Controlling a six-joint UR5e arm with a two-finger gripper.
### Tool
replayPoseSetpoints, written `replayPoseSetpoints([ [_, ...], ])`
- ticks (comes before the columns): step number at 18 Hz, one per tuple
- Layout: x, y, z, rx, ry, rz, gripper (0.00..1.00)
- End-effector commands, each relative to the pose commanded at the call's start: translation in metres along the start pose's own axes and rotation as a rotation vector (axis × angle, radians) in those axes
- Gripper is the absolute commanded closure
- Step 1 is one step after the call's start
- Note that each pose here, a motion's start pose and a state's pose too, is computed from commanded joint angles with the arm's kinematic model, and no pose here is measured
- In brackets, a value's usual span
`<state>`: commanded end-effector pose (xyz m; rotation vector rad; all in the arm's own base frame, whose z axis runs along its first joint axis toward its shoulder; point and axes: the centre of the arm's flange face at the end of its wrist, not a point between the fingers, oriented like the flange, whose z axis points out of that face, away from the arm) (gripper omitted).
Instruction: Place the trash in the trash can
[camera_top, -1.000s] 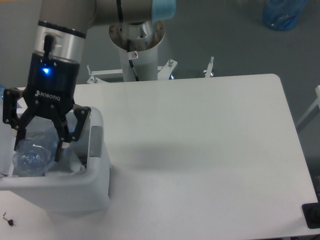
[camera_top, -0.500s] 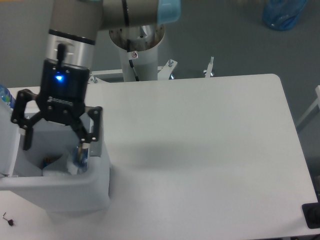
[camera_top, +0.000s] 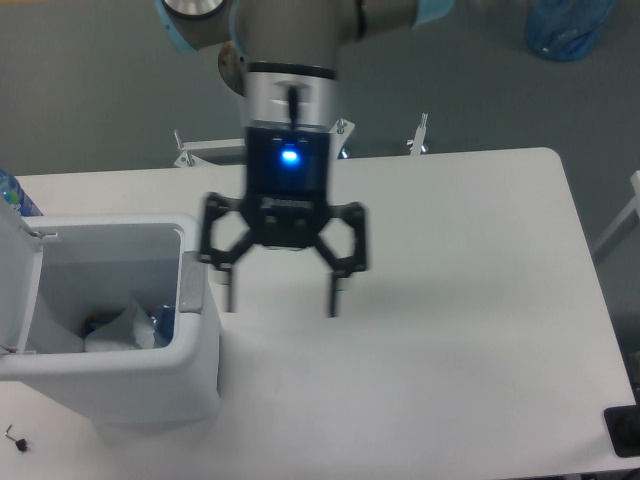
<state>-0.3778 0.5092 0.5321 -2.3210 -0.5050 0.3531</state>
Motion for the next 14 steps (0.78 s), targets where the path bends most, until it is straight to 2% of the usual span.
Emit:
replayPoseSetpoints([
  [2, -0.01, 0.006, 0.001, -0.05, -0.084, 0.066, 0.0],
  [3, -0.013, 0.009, 0.002, -0.077, -0.099, 0.101, 0.0],
  [9, -0.035, 0.036, -0.017, -0.215, -0.076, 0.308, 0.0],
  [11, -0.036, 0.041, -0.024, -0.224, -0.075, 0.333, 0.0],
  [14, -0.045, 0.045, -0.029, -0.228, -0.087, 0.308, 0.0],
])
